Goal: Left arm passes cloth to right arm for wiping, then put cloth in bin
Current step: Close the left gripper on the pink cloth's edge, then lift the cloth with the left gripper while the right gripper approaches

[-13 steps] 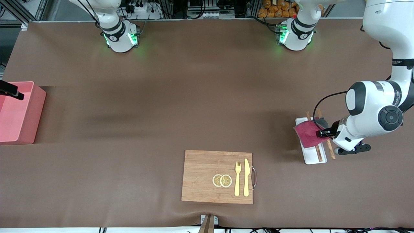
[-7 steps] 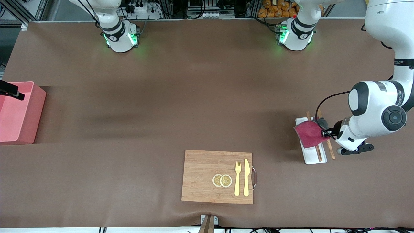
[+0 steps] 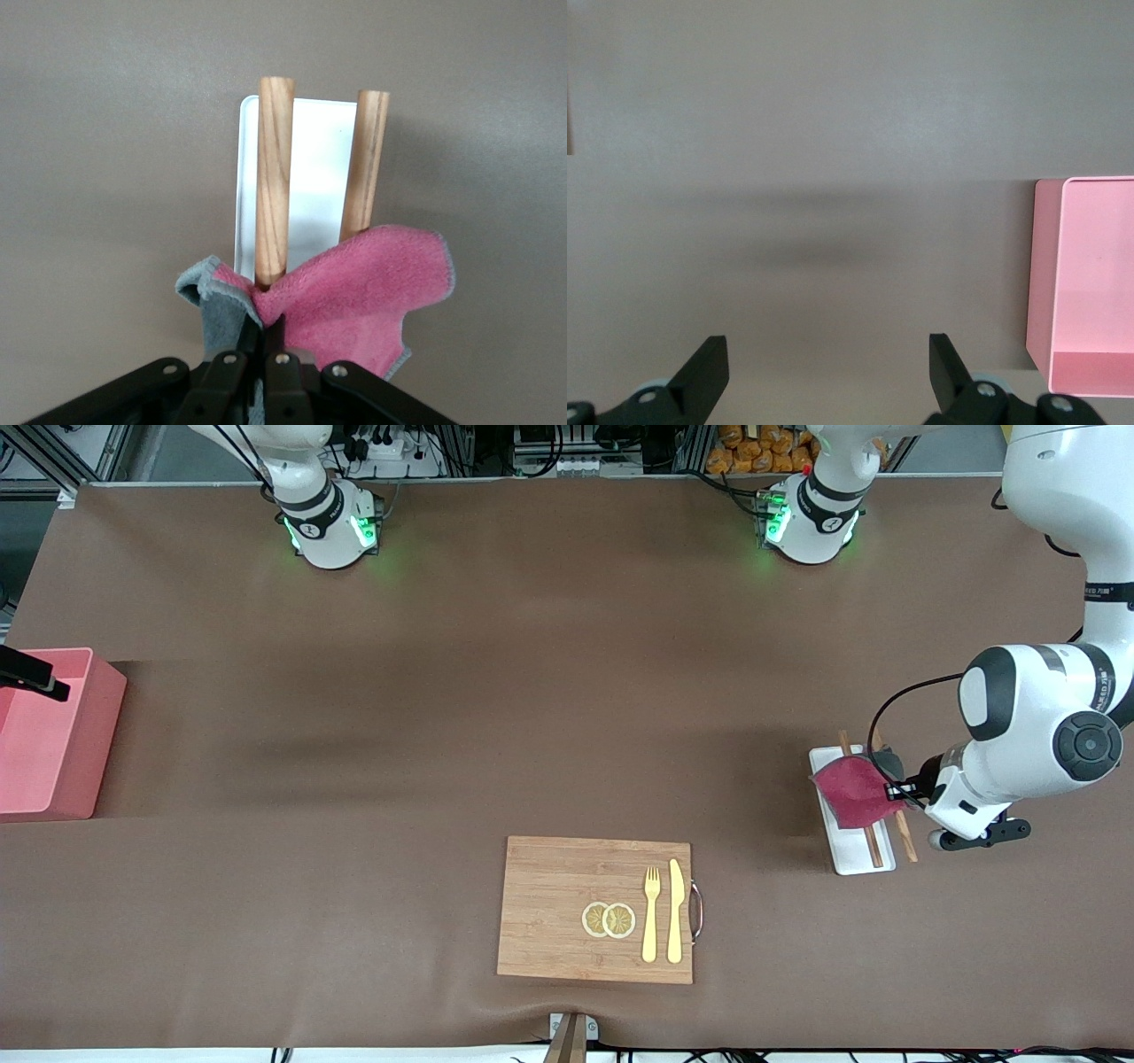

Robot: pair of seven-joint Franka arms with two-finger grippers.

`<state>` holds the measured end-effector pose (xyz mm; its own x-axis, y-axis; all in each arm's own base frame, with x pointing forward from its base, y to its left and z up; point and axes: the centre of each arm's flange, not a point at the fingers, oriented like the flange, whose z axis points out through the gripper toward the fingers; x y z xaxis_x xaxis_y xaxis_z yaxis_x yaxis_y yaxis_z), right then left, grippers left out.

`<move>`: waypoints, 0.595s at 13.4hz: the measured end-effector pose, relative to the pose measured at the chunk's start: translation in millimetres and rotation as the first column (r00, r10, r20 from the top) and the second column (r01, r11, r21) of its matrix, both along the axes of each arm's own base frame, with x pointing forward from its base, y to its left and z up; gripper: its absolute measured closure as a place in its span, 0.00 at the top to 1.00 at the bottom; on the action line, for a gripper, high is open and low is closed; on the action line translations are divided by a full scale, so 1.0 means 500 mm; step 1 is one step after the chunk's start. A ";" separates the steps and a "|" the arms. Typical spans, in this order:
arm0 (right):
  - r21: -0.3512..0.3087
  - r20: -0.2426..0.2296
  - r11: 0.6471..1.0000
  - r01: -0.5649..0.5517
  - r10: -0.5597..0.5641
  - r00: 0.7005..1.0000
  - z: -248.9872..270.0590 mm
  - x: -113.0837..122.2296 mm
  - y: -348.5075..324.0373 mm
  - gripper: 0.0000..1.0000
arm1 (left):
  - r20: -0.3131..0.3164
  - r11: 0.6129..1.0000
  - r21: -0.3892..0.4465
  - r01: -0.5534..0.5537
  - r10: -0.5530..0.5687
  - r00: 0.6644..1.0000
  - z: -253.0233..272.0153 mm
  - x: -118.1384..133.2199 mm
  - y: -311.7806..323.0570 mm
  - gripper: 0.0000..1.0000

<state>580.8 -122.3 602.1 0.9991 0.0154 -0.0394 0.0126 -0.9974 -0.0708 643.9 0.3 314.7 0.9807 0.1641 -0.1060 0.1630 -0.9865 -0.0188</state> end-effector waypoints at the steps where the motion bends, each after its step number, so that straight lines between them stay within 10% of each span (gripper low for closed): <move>1: 0.003 0.001 1.000 0.001 -0.001 1.000 0.000 0.000 0.001 1.00 | 0.000 1.000 0.000 0.000 0.000 1.000 0.000 0.000 0.000 0.05; 8: 0.045 0.008 0.999 0.017 -0.017 1.000 0.001 0.002 0.010 1.00 | 0.047 0.999 -0.010 0.040 -0.040 0.998 0.106 -0.005 -0.051 0.05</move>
<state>581.9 -117.2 602.6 0.9995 -0.0001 -0.0305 -0.0037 -0.9933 -0.1157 641.5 -25.2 367.7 0.9904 0.1237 -0.0617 0.1238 -0.9923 -0.0016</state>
